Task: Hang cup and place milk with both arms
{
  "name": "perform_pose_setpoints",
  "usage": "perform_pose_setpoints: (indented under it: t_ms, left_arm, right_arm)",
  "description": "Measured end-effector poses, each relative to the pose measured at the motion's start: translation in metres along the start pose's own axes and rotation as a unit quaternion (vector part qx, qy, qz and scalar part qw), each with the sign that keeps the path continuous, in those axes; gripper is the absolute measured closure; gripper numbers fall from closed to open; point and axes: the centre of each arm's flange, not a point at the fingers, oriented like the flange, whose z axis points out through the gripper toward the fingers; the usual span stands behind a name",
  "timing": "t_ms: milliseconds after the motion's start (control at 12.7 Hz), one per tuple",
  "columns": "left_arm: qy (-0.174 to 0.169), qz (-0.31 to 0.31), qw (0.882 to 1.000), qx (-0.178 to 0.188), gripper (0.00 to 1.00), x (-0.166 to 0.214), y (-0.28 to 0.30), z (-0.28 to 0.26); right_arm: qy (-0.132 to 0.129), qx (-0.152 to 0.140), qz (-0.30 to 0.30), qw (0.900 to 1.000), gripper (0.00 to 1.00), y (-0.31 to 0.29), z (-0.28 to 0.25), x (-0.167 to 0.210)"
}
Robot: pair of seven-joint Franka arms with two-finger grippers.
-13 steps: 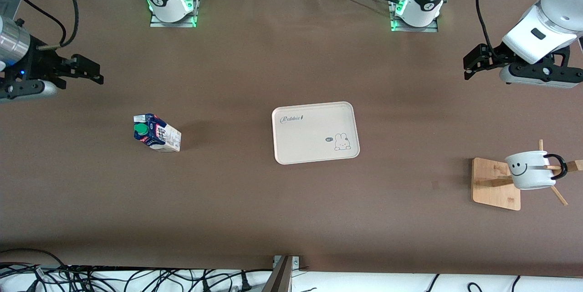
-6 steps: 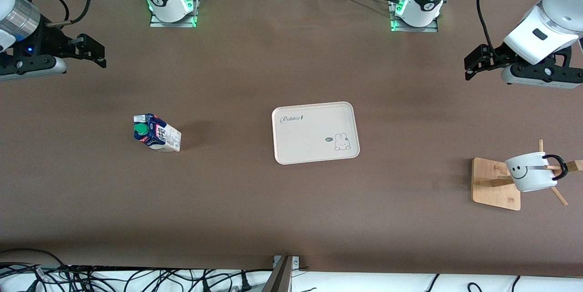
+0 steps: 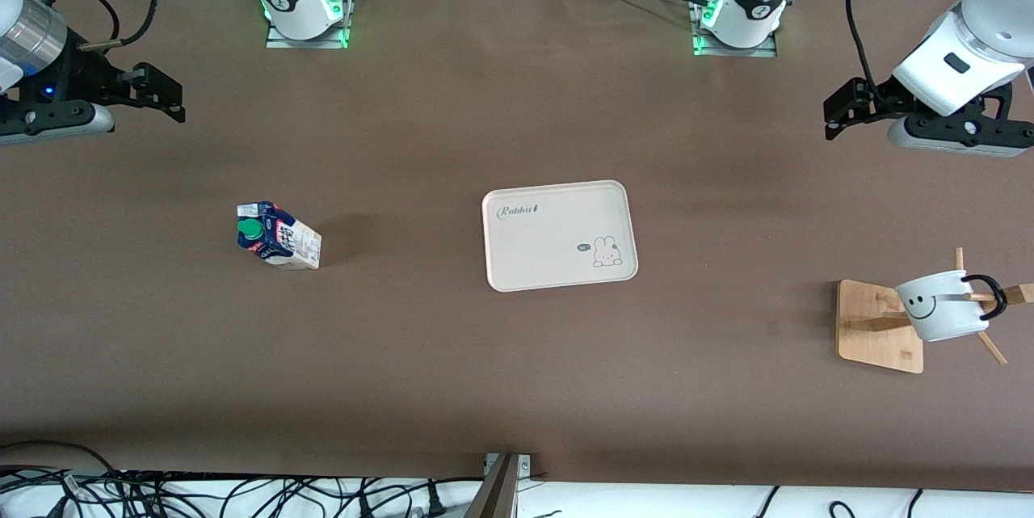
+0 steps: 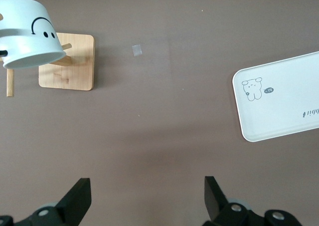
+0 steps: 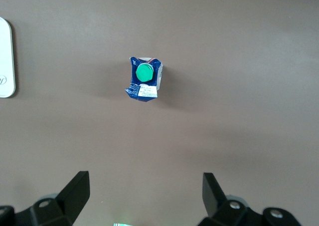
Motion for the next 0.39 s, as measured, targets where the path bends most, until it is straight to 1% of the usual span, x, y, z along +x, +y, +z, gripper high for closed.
perform_pose_setpoints:
  t_ms: [394]
  left_arm:
    - [0.0, -0.001, 1.0, 0.0, 0.0, 0.0, -0.0002, 0.0]
  right_arm:
    - [0.009, -0.001, -0.006, 1.0, 0.0, 0.0002, -0.0085, 0.001]
